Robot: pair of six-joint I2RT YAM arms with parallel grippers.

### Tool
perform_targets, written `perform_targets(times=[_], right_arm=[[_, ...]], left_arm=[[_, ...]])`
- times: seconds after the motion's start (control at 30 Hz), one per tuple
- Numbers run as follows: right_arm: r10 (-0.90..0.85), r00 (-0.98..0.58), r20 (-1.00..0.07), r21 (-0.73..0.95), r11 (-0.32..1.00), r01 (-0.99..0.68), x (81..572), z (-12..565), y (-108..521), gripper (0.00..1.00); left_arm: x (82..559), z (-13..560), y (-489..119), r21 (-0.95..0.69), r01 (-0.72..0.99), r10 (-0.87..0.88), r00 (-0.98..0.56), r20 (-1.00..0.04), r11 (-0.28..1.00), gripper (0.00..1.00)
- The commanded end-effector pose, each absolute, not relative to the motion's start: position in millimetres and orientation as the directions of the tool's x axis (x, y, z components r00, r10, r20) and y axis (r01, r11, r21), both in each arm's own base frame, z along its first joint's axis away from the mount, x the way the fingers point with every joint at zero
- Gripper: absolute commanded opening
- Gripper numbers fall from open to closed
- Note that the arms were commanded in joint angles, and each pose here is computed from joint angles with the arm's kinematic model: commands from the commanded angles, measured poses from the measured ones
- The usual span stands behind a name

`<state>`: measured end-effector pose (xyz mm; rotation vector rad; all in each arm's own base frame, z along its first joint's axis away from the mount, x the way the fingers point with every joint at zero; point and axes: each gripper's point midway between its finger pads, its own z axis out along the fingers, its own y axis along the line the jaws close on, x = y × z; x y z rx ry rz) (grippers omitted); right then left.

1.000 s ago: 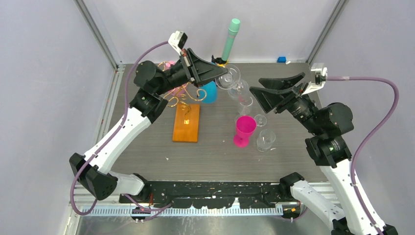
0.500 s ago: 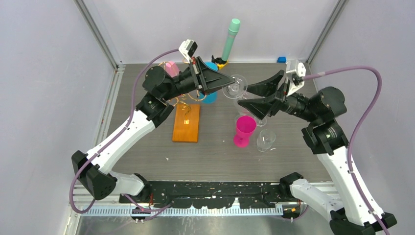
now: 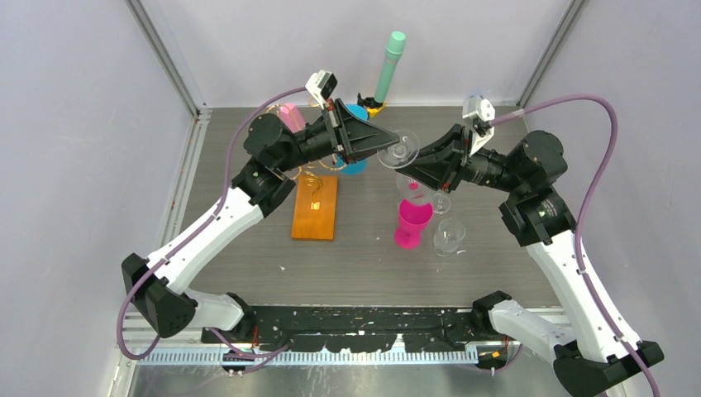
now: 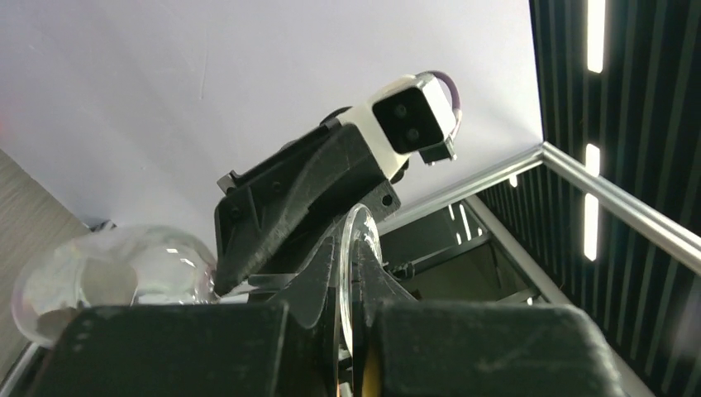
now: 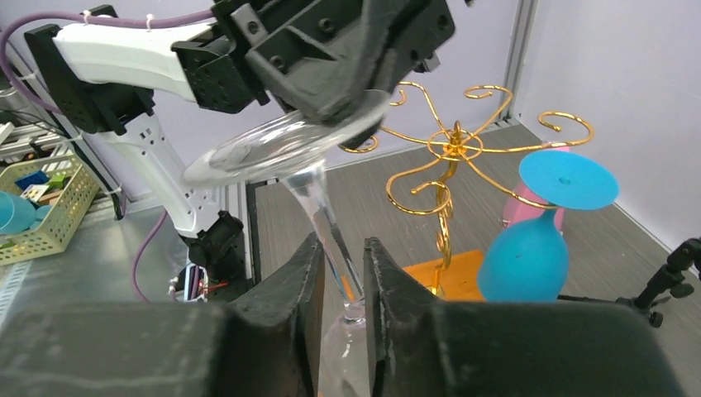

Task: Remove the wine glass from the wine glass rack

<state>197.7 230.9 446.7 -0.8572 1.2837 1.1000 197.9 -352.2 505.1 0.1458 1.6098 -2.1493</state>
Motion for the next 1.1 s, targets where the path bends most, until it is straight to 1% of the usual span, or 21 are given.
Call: perform_targets(times=[0.0, 0.07, 0.23, 0.27, 0.33, 0.43, 0.5, 0.53, 0.67, 0.77, 0.83, 0.9, 0.93, 0.97, 1.03, 1.07], right_arm=[[0.198, -0.007, -0.980, 0.057, 0.249, -0.967, 188, 474, 231, 0.12], [0.216, -0.005, -0.976, 0.060, 0.248, -0.967, 187, 478, 231, 0.02], [0.243, -0.023, -0.970, 0.083, 0.241, -0.967, 185, 486, 231, 0.00], [0.253, -0.015, -0.967, 0.079, 0.244, -0.967, 185, 489, 230, 0.00], [0.276, -0.011, -0.961, 0.086, 0.261, -0.961, 186, 493, 228, 0.00], [0.321, -0.004, -0.947, 0.108, 0.306, -0.946, 191, 499, 223, 0.00], [0.360, 0.014, -0.933, 0.119, 0.344, -0.931, 193, 505, 218, 0.00], [0.374, 0.023, -0.927, 0.122, 0.358, -0.926, 194, 507, 216, 0.00], [0.451, 0.096, -0.888, 0.154, 0.485, -0.861, 202, 526, 194, 0.00], [0.499, 0.145, -0.854, 0.179, 0.544, -0.820, 197, 539, 176, 0.00], [0.549, 0.174, -0.818, 0.224, 0.581, -0.782, 197, 548, 162, 0.00], [0.617, 0.208, -0.759, 0.290, 0.607, -0.740, 196, 558, 144, 0.00], [0.671, 0.224, -0.707, 0.357, 0.612, -0.706, 202, 561, 131, 0.00], [0.700, 0.244, -0.671, 0.380, 0.607, -0.697, 198, 566, 123, 0.00], [0.792, 0.274, -0.545, 0.508, 0.572, -0.644, 207, 568, 98, 0.00], [0.807, 0.279, -0.520, 0.529, 0.561, -0.637, 209, 568, 94, 0.00]], left_arm=[[188, 530, -345, -0.833, 0.475, -0.318, -0.866, -0.386, -0.283, 0.00], [189, 530, -345, -0.834, 0.474, -0.321, -0.866, -0.384, -0.281, 0.00], [191, 533, -345, -0.829, 0.482, -0.331, -0.860, -0.387, -0.283, 0.01], [191, 533, -345, -0.829, 0.483, -0.334, -0.860, -0.387, -0.283, 0.06], [192, 533, -346, -0.830, 0.482, -0.338, -0.859, -0.384, -0.281, 0.23], [194, 532, -346, -0.828, 0.491, -0.350, -0.852, -0.390, -0.271, 0.50], [197, 529, -347, -0.824, 0.506, -0.358, -0.841, -0.407, -0.253, 0.62], [200, 526, -347, -0.822, 0.516, -0.363, -0.833, -0.417, -0.240, 0.65], [214, 512, -346, -0.837, 0.512, -0.391, -0.822, -0.414, -0.190, 0.71], [222, 504, -346, -0.847, 0.505, -0.410, -0.817, -0.405, -0.168, 0.74], [226, 500, -347, -0.853, 0.497, -0.418, -0.817, -0.397, -0.162, 0.75], [228, 498, -348, -0.857, 0.489, -0.424, -0.819, -0.386, -0.165, 0.76], [229, 496, -348, -0.859, 0.483, -0.426, -0.822, -0.378, -0.169, 0.76], [230, 494, -349, -0.862, 0.475, -0.428, -0.826, -0.368, -0.176, 0.77], [229, 492, -351, -0.870, 0.454, -0.424, -0.838, -0.343, -0.195, 0.76], [228, 492, -353, -0.871, 0.445, -0.419, -0.845, -0.332, -0.207, 0.76]])
